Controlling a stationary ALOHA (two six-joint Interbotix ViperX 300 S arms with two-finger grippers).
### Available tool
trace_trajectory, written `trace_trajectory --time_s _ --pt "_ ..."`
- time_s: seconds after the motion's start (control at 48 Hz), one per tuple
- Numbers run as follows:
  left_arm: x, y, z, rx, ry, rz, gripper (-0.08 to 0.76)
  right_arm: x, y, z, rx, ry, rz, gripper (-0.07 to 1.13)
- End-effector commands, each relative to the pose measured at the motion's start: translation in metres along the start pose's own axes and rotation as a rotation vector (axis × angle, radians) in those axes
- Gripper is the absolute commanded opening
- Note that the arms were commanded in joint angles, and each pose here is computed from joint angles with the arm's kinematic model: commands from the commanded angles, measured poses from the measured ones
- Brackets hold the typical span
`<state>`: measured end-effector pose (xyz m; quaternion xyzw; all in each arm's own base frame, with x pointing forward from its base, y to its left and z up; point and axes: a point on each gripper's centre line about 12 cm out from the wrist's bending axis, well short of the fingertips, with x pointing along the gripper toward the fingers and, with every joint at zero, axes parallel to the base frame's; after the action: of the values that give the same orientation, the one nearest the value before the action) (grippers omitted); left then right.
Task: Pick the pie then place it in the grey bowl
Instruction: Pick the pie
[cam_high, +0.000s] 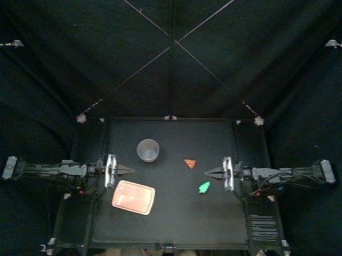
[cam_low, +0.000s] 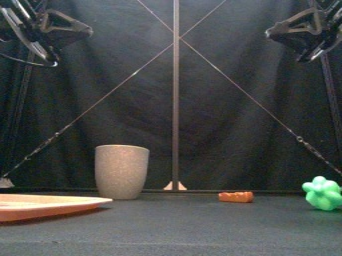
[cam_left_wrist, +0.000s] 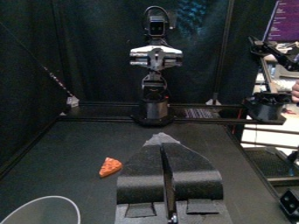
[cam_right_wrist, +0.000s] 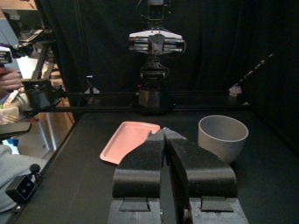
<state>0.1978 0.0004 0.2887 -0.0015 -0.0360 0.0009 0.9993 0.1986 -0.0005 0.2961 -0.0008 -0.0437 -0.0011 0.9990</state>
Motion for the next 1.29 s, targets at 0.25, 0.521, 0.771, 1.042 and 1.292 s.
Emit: trace_trajectory --time_s 0.25,0.521,0.771,1.042,1.292 --pt "0.004 0.012 0.009 0.009 -0.023 0.058 0.012 0.033 -0.056 -0.009 0.061 0.09 -0.246 0.07" --pt "0.003 0.012 0.004 0.009 -0.009 0.058 0.014 0.058 -0.087 -0.024 0.111 0.162 -0.353 0.73" --pt "0.002 0.014 0.003 0.01 -0.008 0.07 0.014 0.075 -0.1 -0.041 0.159 0.212 -0.394 1.08" --pt "0.002 0.016 0.002 0.014 -0.006 0.079 0.014 0.093 -0.118 -0.081 0.214 0.444 -0.43 1.06" --pt "0.001 0.016 -0.003 0.01 0.008 0.081 0.014 0.104 -0.136 -0.123 0.328 0.918 -0.44 1.06"
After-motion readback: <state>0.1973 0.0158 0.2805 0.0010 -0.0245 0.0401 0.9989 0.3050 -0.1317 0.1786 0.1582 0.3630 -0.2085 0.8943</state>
